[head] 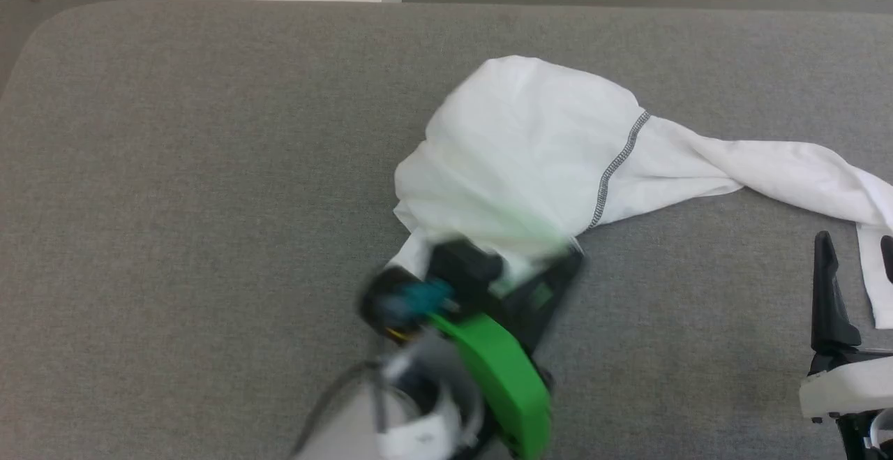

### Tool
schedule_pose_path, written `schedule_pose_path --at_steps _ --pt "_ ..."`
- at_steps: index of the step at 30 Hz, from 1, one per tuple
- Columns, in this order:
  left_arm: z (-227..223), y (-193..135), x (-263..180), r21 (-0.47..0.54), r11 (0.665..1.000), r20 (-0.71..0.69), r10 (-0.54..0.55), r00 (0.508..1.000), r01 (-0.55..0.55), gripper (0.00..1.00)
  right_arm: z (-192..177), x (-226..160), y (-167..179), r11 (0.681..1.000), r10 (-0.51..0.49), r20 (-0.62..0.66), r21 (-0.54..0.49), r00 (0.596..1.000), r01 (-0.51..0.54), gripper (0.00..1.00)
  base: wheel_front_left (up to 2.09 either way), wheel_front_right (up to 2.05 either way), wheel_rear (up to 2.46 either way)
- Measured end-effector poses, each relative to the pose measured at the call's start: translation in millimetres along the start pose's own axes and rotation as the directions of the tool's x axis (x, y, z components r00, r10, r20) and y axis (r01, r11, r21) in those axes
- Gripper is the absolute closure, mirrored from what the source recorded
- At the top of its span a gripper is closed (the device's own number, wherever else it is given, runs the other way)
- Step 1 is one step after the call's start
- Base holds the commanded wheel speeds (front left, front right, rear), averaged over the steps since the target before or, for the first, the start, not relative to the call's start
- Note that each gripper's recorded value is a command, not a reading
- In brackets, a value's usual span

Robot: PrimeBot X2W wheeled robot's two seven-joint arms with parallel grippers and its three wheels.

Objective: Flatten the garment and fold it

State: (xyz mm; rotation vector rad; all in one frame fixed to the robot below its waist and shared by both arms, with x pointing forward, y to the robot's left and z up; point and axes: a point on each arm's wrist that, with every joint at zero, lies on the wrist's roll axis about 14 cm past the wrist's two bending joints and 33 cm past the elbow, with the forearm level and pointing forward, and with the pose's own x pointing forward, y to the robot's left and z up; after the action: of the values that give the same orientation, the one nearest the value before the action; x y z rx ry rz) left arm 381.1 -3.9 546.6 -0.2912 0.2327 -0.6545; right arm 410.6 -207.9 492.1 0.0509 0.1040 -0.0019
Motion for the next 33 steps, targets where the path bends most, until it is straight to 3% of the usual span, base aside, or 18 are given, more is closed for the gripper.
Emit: schedule_pose_path --at_steps 4,7,9,10,11,13,18,20,33 --pt "-77.5 -31.9 7.0 -0.094 0.991 -0.219 -0.114 0.969 0.096 1.0 -7.8 1.0 -1.4 1.0 -0.004 -0.026 0.0 1.0 0.004 0.0 0.0 0.0 0.0" --pt "-111.9 -29.5 7.6 -0.107 0.991 -0.308 -0.11 0.945 0.081 1.0 -12.0 0.5 -4.4 1.0 -0.013 -0.038 -0.001 0.999 0.013 0.0 0.0 0.0 0.0" --pt "-119.1 -23.3 10.2 -0.105 0.993 -0.31 -0.092 0.946 0.062 0.39 -15.0 -0.3 -6.9 1.0 -0.021 -0.048 -0.002 0.999 0.021 0.0 0.0 0.0 0.0" --pt "-117.4 -20.8 12.1 -0.109 0.993 -0.297 -0.084 0.951 0.054 0.16 -16.0 -0.7 -8.0 1.0 -0.024 -0.051 -0.002 0.998 0.024 0.0 0.0 0.0 0.0" --pt "-112.6 -17.0 14.8 -0.116 0.992 -0.275 -0.073 0.959 0.042 0.0 -17.0 -1.2 -9.5 1.0 -0.029 -0.054 -0.003 0.998 0.028 0.0 0.0 0.0 0.0" --pt "-63.1 15.6 23.6 -0.09 0.995 -0.116 0.034 0.993 -0.045 0.0 -16.6 -2.2 -10.9 0.999 -0.033 -0.054 -0.002 0.998 0.033 0.0 0.0 0.0 0.0" --pt "-8.7 73.4 9.9 0.044 0.98 0.016 0.191 0.981 -0.192 0.0 -16.0 -0.9 -7.2 1.0 -0.021 -0.051 0.004 0.998 0.022 0.0 0.0 0.0 0.0" --pt "-5.7 95.0 2.6 0.14 0.962 -0.003 0.236 0.972 -0.233 0.0 -17.9 0.2 -5.2 1.0 -0.016 -0.056 0.005 0.998 0.016 0.0 0.0 0.0 0.0" --pt "-75.0 141.9 6.8 0.139 0.94 -0.27 0.339 0.901 -0.312 0.0 -30.7 7.5 -3.6 1.0 -0.012 -0.098 0.006 0.995 0.012 0.0 0.0 0.0 0.0"
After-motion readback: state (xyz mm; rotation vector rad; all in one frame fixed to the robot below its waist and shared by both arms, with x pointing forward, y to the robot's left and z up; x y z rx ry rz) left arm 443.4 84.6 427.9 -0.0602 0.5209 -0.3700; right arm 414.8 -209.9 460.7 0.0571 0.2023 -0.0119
